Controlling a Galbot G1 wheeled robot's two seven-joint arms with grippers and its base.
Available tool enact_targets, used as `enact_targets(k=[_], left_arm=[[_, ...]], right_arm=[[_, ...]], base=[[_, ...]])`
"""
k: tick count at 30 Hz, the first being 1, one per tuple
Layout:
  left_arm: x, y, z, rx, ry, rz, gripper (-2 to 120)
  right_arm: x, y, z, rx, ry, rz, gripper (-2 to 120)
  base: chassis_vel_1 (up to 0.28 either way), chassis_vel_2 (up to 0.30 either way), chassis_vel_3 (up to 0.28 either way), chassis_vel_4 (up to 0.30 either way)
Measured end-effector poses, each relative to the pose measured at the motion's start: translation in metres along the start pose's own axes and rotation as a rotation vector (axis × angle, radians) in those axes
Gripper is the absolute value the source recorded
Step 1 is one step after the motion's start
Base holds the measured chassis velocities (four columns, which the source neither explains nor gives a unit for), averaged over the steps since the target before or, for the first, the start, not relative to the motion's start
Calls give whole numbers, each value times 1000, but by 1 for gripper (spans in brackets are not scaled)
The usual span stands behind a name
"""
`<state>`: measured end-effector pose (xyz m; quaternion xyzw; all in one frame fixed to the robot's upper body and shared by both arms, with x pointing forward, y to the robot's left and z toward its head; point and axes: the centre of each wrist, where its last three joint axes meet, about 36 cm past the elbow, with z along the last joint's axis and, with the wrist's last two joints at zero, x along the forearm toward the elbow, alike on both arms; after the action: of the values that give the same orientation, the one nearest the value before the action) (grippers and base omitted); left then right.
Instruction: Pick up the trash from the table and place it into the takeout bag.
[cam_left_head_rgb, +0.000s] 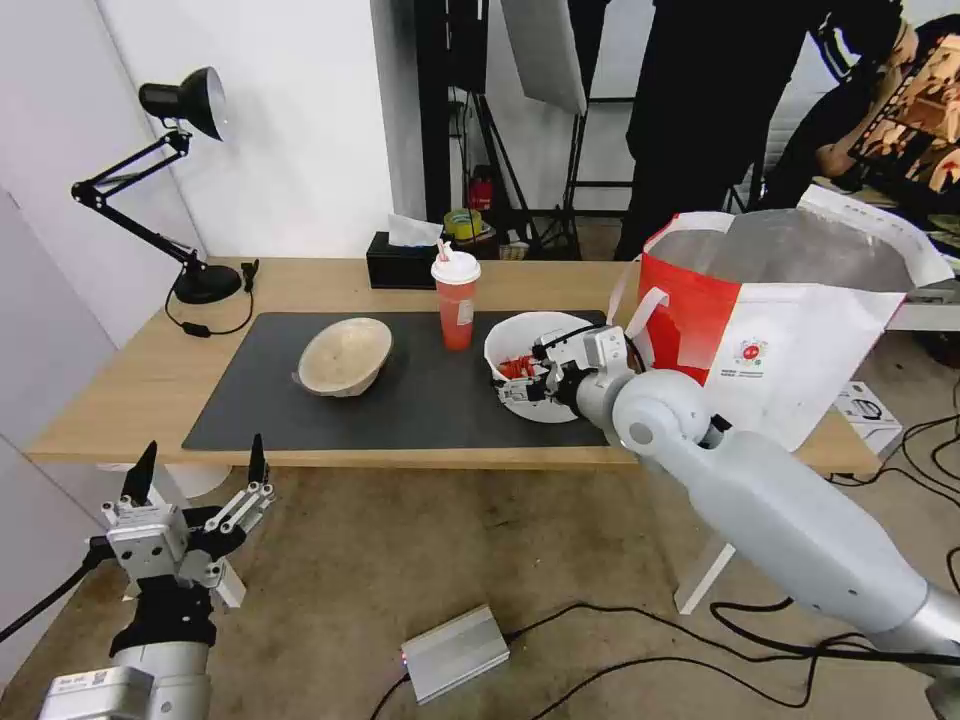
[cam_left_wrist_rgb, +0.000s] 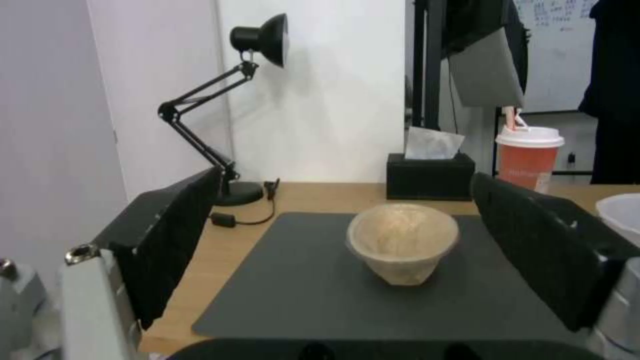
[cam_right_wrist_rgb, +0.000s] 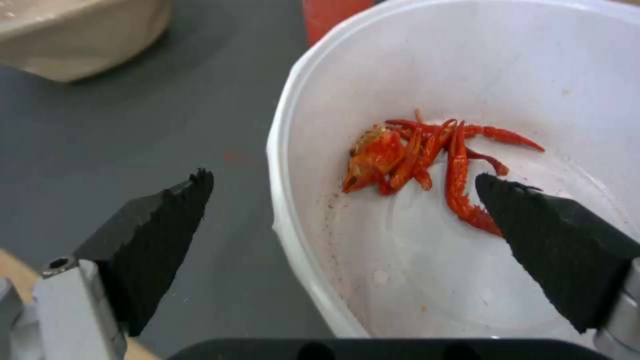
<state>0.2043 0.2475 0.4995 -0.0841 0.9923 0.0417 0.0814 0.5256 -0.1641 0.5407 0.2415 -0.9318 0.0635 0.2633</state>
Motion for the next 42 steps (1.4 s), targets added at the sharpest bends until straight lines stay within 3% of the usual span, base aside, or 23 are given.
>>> enact_targets(k=[17,42], left_arm=[[-3,-1,-1,5,-12,-1,100],[-3,0,-1,5,-14,2,100]], right_arm=[[-40,22,-3,6,53,43,100],[-52,49,-6,-1,68,109,96]], base=[[0,0,0,0],[0,0,0,0]])
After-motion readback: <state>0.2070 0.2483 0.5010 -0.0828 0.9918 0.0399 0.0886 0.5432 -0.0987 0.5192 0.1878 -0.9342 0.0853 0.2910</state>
